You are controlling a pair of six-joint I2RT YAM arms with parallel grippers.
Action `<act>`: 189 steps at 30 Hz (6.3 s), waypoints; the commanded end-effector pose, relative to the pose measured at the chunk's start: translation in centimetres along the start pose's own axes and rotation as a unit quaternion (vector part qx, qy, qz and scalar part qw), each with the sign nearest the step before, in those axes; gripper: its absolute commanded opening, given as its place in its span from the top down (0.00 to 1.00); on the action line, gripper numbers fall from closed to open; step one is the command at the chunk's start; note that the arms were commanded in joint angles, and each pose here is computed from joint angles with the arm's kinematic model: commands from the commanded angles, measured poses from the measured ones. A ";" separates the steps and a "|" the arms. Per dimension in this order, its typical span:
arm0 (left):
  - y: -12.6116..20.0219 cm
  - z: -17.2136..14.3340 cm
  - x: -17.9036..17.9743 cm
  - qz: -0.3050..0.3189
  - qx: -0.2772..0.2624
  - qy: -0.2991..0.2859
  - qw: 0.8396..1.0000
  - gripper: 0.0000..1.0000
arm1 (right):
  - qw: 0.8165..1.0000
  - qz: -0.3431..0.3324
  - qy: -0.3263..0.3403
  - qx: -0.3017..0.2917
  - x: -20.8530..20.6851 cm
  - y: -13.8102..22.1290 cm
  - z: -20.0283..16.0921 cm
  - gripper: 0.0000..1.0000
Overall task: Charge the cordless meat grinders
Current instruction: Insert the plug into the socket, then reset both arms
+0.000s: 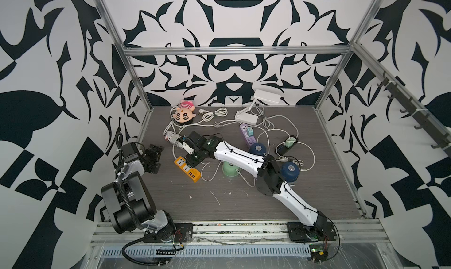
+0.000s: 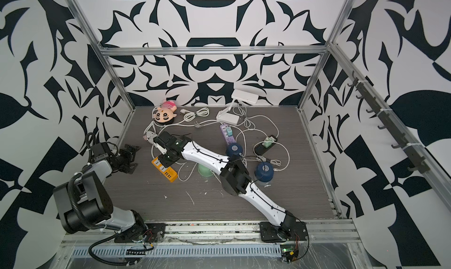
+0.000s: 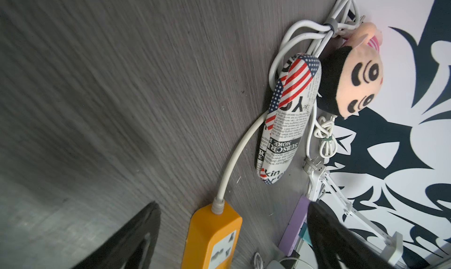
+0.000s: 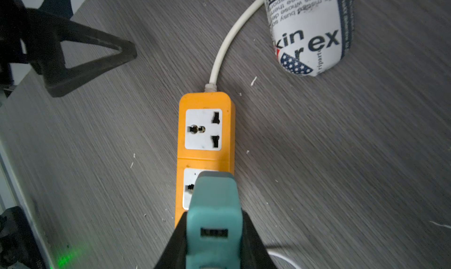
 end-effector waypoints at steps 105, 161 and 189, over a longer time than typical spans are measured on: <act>0.1 -6.0 -2.8 -0.047 0.063 -0.050 0.996 0.42 | 0.985 -0.129 -0.009 0.114 -3.6 -6.9 -9.1 1.00; 2.3 5.7 -4.4 0.153 -0.307 -0.402 0.849 0.01 | 0.633 -0.541 -0.436 -0.341 -50.8 35.3 -24.1 0.00; -2.5 -1.6 -5.1 0.029 -0.324 -0.513 0.794 0.00 | 0.758 -0.425 -0.220 -0.443 -44.6 27.5 -18.5 0.00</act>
Point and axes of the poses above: each gripper's point midway between its finger pads, its own y axis back along the fingers, its own x axis along the line the jaws close on, z = x × y, the point moved 2 cm from there along y, back along the fingers, and after that the axes turned 15 degrees about -y, right-handed, at the moved point
